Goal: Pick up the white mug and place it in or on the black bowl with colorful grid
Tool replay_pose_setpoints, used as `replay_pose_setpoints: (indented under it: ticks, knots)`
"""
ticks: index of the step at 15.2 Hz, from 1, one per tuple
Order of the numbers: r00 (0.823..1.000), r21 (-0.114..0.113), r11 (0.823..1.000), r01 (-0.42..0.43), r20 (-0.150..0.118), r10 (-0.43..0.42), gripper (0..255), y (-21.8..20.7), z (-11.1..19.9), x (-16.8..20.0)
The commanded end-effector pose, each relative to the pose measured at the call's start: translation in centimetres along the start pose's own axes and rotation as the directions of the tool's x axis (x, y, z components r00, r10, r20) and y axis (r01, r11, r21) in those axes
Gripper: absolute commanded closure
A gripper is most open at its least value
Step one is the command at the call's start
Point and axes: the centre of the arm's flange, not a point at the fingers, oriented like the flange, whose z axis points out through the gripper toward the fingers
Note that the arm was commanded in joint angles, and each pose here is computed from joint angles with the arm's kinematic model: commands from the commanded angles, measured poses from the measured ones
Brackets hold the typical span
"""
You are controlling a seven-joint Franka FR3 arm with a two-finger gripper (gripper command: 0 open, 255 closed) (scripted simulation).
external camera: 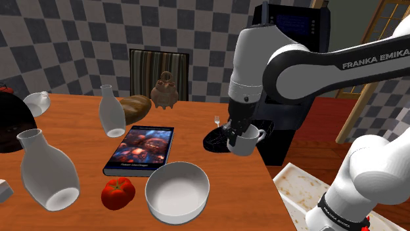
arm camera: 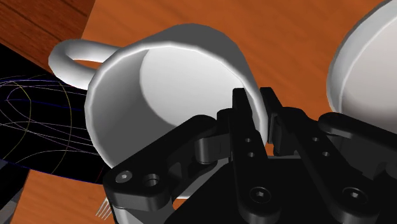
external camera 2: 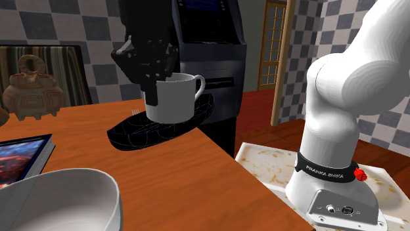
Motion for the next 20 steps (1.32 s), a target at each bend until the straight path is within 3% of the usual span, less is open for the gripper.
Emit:
replay_pose_setpoints:
  ticks: [1, 6, 20]
  knots:
    - [1.0, 0.0, 1.0, 0.0, 0.0, 0.0, 255, 0.1, -1.1, 0.1]
    - [1.0, 0.0, 1.0, 0.0, 0.0, 0.0, 255, 0.3, -3.4, 0.2]
    - [1.0, 0.0, 1.0, 0.0, 0.0, 0.0, 255, 15.9, -3.1, 10.1]
